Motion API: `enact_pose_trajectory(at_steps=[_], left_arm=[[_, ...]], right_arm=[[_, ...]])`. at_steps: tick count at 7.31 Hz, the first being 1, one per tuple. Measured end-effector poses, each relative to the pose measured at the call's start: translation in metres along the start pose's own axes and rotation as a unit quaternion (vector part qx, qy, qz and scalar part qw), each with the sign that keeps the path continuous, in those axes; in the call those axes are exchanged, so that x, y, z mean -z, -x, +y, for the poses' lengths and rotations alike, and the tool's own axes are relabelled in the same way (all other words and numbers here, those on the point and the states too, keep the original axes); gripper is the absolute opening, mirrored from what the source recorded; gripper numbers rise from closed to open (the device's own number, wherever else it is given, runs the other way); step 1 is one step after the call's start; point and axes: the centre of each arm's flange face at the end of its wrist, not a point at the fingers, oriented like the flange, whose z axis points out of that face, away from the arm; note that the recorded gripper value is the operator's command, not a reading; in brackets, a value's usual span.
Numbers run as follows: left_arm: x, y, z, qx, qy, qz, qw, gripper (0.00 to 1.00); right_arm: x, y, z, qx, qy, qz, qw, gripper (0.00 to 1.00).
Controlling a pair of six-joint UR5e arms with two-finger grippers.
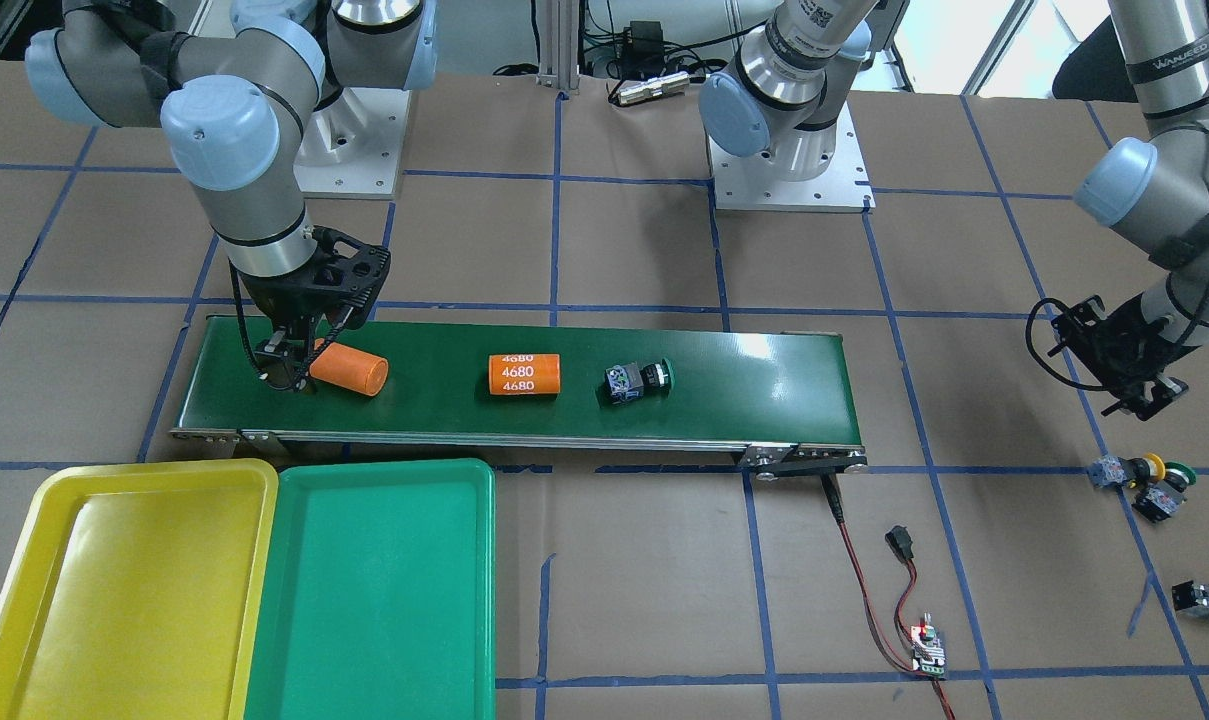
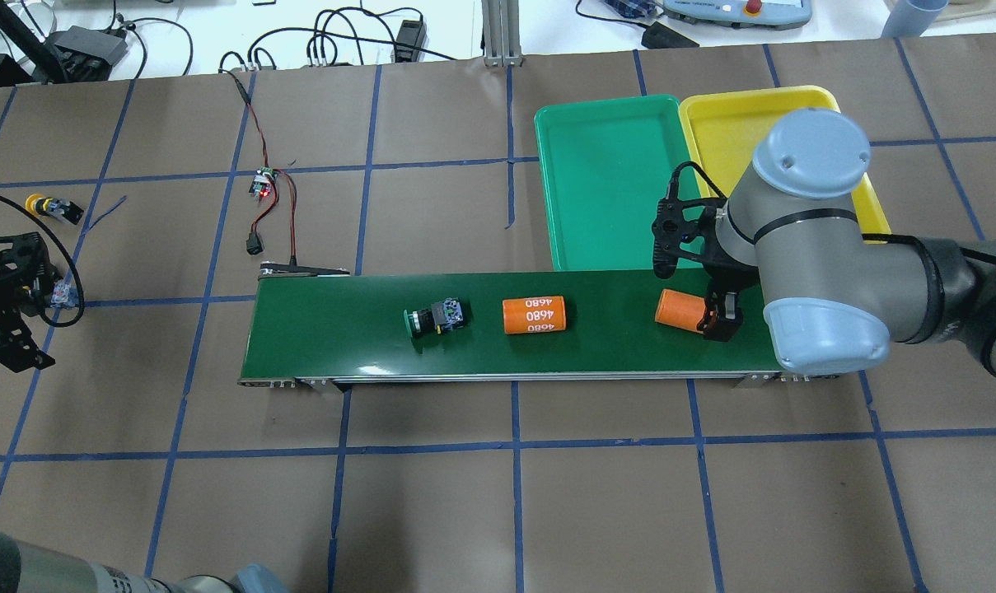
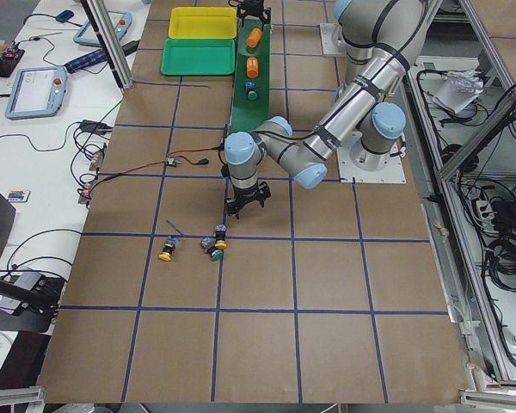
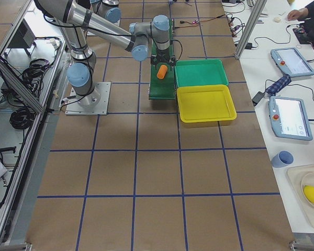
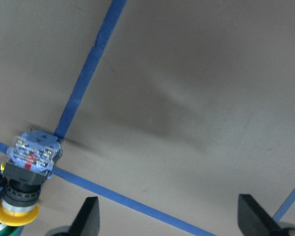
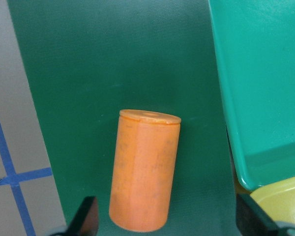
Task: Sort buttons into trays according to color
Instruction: 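Grasp the yellow-capped button with the left gripper while the right waits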
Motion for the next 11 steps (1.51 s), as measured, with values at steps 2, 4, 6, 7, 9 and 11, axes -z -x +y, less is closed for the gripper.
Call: enact_pose_trajectory(at_steps=[2, 4, 6, 7, 9, 11], left_arm=[[0.007, 0.004, -0.017, -0.015, -0.021, -0.014, 0.9996, 1.0], [0.011, 0.005, -0.017, -0.018, -0.025, -0.022, 0.9993, 1.0], [0.014, 0.006, -0.015, -0.019, -0.02, -0.024, 0.9993, 1.0], [0.015, 0.006, -0.013, -0.019, -0.02, -0.025, 0.9993, 1.0], [0.019, 0.006, -0.015, -0.021, -0.021, -0.029, 0.9992, 1.0], [0.007, 0.008, -0.018, -0.024, -0.025, -0.016, 0.9993, 1.0]], right_arm=[[-0.001, 0.0, 0.0, 0.0, 0.0, -0.001, 1.0, 1.0], [-0.002, 0.0, 0.0, 0.0, 0.0, -0.002, 1.0, 1.0], [-0.003, 0.0, 0.0, 0.0, 0.0, -0.003, 1.0, 1.0], [-0.003, 0.0, 0.0, 0.001, 0.0, -0.003, 1.0, 1.0], [-0.003, 0.001, 0.0, 0.001, 0.0, -0.004, 1.0, 1.0], [-0.003, 0.001, 0.0, 0.001, 0.0, -0.004, 1.0, 1.0]])
